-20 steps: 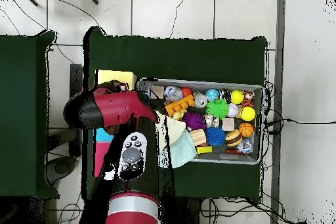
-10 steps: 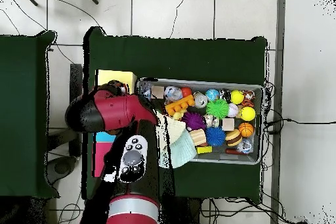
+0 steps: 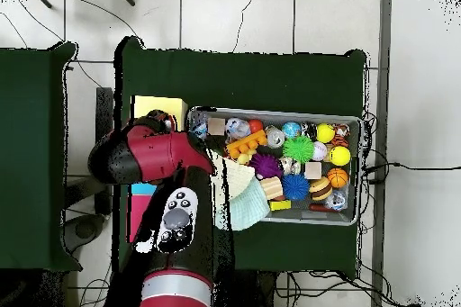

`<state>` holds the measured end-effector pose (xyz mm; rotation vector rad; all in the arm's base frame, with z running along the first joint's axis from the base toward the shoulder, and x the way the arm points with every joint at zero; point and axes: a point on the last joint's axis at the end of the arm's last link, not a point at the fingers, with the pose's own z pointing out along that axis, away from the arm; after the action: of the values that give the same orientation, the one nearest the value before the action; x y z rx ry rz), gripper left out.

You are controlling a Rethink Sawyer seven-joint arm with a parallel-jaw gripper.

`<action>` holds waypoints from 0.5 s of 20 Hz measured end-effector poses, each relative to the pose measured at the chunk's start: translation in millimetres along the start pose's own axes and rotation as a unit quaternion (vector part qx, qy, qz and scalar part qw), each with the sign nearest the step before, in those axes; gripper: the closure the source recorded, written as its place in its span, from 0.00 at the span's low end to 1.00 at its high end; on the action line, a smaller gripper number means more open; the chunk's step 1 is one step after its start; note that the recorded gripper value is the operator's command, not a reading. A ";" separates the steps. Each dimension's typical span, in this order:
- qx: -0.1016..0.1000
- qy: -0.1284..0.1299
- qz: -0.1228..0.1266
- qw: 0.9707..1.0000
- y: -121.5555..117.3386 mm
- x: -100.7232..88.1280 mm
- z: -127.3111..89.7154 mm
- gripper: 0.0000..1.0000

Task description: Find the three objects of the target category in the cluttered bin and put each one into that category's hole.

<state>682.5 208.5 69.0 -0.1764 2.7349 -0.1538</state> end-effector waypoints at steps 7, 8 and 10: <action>0.005 -0.009 -0.006 1.000 1.8 1.2 0.4 1.00; 0.005 -0.009 -0.006 1.000 1.9 1.5 0.5 1.00; 0.005 -0.009 -0.006 1.000 1.6 1.5 0.5 1.00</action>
<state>681.2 209.9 67.7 -0.1908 2.7150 -0.1697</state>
